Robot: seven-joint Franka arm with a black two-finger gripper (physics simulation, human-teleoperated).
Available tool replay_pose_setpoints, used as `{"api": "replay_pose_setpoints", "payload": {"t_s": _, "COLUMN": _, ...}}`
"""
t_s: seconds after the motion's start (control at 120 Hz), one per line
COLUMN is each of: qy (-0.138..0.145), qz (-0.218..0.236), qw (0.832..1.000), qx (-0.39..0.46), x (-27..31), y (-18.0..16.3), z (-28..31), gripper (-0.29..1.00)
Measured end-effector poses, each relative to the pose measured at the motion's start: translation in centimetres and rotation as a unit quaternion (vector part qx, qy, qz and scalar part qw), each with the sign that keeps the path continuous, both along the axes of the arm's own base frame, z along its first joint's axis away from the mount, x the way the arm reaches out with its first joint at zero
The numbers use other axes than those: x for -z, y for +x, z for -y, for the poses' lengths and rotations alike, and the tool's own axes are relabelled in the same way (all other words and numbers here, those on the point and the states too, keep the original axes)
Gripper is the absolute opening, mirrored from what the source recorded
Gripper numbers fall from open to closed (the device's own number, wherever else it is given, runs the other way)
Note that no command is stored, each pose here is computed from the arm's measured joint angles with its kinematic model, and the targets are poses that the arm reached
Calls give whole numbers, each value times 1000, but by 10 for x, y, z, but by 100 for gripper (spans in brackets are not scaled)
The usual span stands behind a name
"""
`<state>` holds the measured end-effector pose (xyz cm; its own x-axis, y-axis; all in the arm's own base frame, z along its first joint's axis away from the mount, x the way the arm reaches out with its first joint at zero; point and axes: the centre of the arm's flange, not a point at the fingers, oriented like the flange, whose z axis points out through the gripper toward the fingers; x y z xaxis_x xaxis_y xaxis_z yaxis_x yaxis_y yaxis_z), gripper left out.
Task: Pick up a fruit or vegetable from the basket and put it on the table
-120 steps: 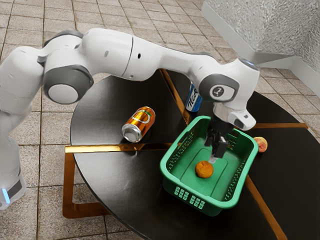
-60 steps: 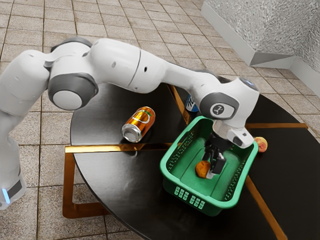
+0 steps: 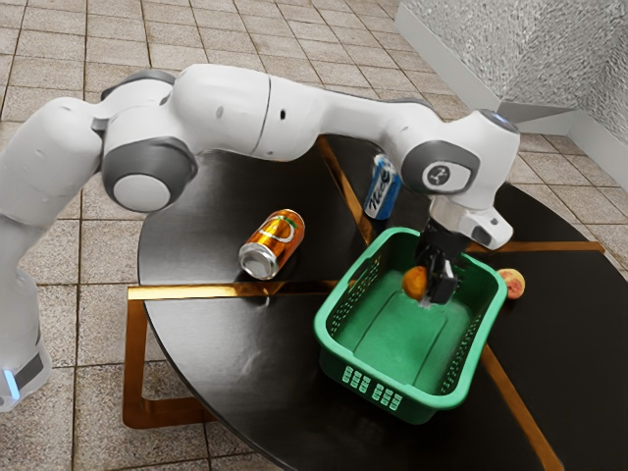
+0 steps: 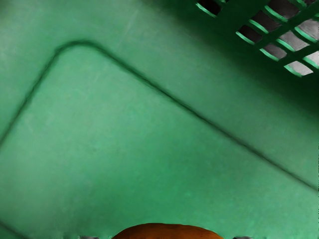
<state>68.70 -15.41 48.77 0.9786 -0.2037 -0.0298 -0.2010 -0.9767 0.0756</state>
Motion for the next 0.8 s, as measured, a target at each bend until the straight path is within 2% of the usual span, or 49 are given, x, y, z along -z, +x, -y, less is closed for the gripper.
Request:
{"api": "replay_pose_setpoints", "payload": {"t_s": 0.083, "qy": 24, "qz": 31, "qw": 999, "qx": -4, "x": -41, "y": 3, "z": -13, "gripper": 31}}
{"api": "replay_pose_setpoints", "payload": {"t_s": 0.208, "qy": 59, "qz": 107, "qw": 992, "qx": -18, "x": -99, "y": 12, "z": -42, "gripper": 31}}
{"api": "replay_pose_setpoints", "payload": {"t_s": 0.367, "qy": 89, "qz": 249, "qw": 963, "qx": -43, "x": -118, "y": 44, "z": -89, "gripper": 31}}
{"api": "replay_pose_setpoints", "payload": {"t_s": 0.45, "qy": 89, "qz": 304, "qw": 947, "qx": -56, "x": -103, "y": 57, "z": -117, "gripper": 31}}
{"api": "replay_pose_setpoints", "payload": {"t_s": 0.55, "qy": 63, "qz": 343, "qw": 935, "qx": -69, "x": -74, "y": 67, "z": -138, "gripper": 29}}
{"api": "replay_pose_setpoints", "payload": {"t_s": 0.667, "qy": 51, "qz": 362, "qw": 927, "qx": -82, "x": -38, "y": 75, "z": -153, "gripper": 23}}
{"api": "replay_pose_setpoints", "payload": {"t_s": 0.8, "qy": 51, "qz": 369, "qw": 923, "qx": -94, "x": -5, "y": 83, "z": -164, "gripper": 22}}
